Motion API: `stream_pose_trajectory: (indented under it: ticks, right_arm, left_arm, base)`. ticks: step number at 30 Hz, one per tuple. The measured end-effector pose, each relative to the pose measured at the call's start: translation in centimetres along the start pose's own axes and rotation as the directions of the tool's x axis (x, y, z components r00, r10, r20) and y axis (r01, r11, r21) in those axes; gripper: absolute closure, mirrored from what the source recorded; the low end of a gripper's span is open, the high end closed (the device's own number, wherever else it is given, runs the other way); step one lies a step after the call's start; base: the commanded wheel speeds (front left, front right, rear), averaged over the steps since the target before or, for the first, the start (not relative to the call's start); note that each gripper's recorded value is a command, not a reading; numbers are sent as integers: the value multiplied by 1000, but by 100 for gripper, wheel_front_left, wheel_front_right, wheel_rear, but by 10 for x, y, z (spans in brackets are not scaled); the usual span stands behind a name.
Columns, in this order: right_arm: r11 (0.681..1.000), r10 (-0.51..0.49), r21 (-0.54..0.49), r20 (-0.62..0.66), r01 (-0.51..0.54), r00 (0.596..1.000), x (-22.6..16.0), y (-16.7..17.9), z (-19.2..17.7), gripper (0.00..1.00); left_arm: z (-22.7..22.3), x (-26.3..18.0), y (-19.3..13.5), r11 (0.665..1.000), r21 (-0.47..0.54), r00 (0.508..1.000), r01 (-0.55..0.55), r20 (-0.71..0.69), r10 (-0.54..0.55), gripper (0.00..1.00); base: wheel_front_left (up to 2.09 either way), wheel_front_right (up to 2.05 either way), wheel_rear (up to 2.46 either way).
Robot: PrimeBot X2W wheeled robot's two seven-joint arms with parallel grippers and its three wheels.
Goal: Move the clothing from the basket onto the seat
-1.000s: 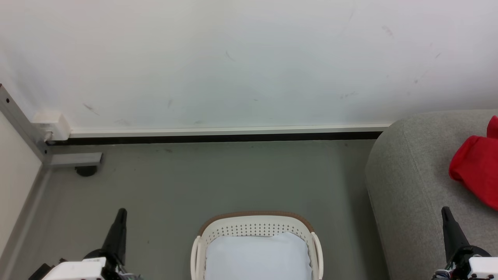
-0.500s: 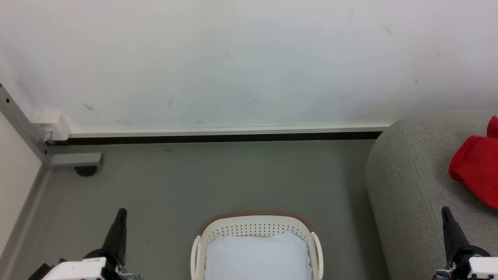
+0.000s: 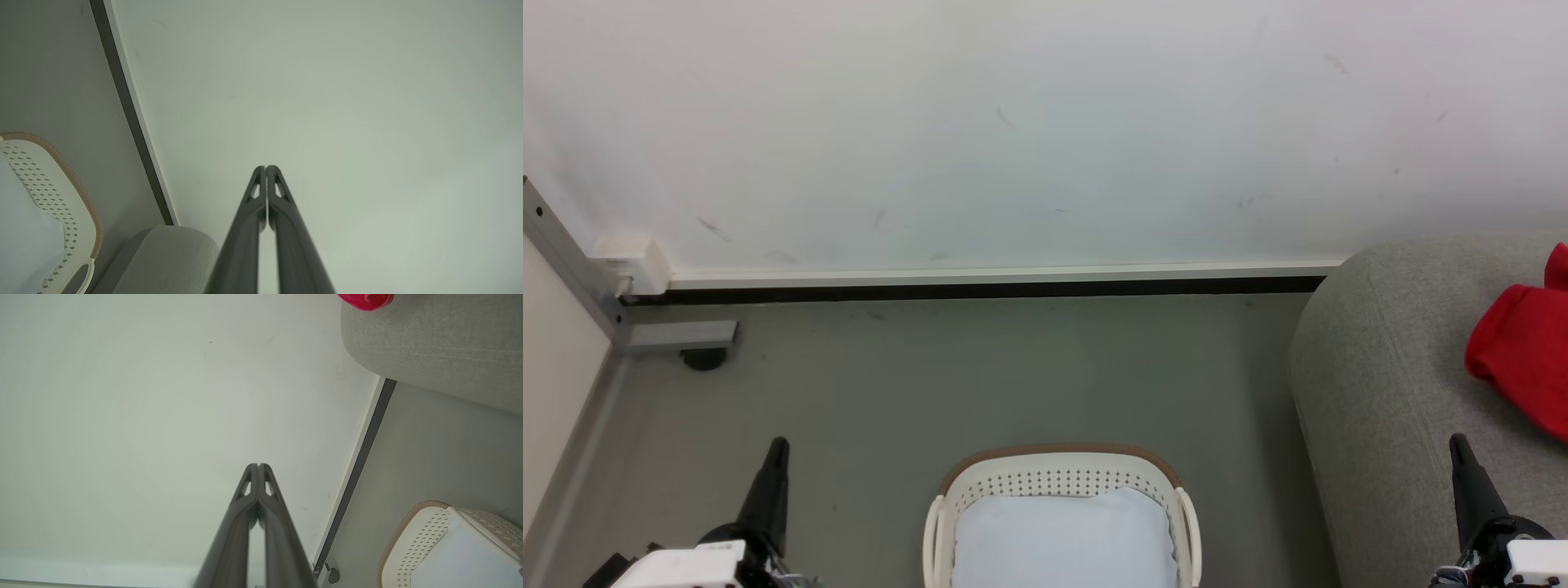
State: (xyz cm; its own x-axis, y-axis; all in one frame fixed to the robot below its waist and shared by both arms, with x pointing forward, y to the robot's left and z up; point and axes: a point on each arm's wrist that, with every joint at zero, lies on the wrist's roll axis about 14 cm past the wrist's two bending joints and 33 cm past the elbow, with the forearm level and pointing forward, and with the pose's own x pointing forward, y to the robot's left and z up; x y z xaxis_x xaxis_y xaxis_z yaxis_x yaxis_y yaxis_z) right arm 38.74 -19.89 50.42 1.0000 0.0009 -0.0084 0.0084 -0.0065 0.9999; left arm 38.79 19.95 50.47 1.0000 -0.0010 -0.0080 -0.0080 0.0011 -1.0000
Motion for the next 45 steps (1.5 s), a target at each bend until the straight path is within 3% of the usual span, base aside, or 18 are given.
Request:
stream_pose_trajectory:
  ticks: [45]
  right_arm:
    - [1000,0,0,0,0,1000,0,0,0,100]
  left_arm:
    - [0,0,0,1000,0,1000,0,0,0,100]
  base:
    - [0,0,0]
